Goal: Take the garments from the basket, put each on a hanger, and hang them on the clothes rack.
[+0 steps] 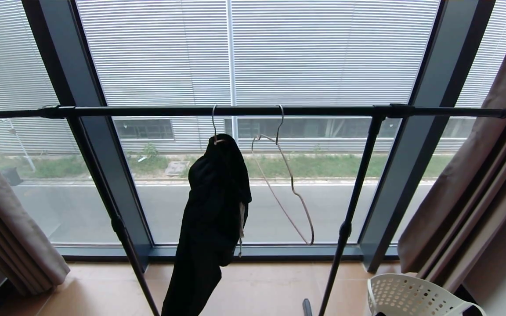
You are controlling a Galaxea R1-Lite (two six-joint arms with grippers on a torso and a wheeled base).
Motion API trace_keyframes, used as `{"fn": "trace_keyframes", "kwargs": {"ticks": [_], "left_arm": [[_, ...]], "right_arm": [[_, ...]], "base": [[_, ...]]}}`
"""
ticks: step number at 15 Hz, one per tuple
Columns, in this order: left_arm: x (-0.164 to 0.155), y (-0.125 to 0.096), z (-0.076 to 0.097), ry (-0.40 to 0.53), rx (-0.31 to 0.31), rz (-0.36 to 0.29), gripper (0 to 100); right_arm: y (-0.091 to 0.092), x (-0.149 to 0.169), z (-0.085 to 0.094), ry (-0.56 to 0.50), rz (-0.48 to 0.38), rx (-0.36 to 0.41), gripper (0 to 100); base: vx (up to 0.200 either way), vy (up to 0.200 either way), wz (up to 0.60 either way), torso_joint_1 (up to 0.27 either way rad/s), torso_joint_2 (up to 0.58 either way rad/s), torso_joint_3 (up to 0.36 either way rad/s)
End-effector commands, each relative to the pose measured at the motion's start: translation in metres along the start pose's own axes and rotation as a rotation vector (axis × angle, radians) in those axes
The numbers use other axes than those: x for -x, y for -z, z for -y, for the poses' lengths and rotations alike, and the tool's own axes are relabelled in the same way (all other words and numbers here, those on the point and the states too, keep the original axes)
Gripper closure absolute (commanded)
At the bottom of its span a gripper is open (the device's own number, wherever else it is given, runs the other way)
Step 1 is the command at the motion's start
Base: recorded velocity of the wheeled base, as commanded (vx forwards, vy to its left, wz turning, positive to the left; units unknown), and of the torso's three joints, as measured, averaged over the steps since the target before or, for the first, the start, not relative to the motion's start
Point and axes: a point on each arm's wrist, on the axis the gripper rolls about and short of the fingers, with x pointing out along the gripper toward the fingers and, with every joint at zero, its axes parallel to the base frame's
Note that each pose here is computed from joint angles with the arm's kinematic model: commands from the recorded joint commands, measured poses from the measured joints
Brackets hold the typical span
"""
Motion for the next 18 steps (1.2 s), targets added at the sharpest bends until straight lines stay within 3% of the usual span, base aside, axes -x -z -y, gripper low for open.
{"fn": "trace_keyframes", "kwargs": {"ticks": [1,18], "left_arm": [[-0.0001,0.0000,0.0000,0.001,0.000,-0.001,0],[0.0000,0.0000,0.0000,-0.001,0.005,0.000,0]], "right_arm": [[0.0003,0.0007,0.0000,0.002,0.008,-0.001,0],[0.0003,0.0007,0.0000,0.002,0.008,-0.001,0]], "base": [[0.000,0.000,0.00,-0.183,0.45,0.276],[0.000,0.000,0.00,-0.164,0.52,0.349]]}}
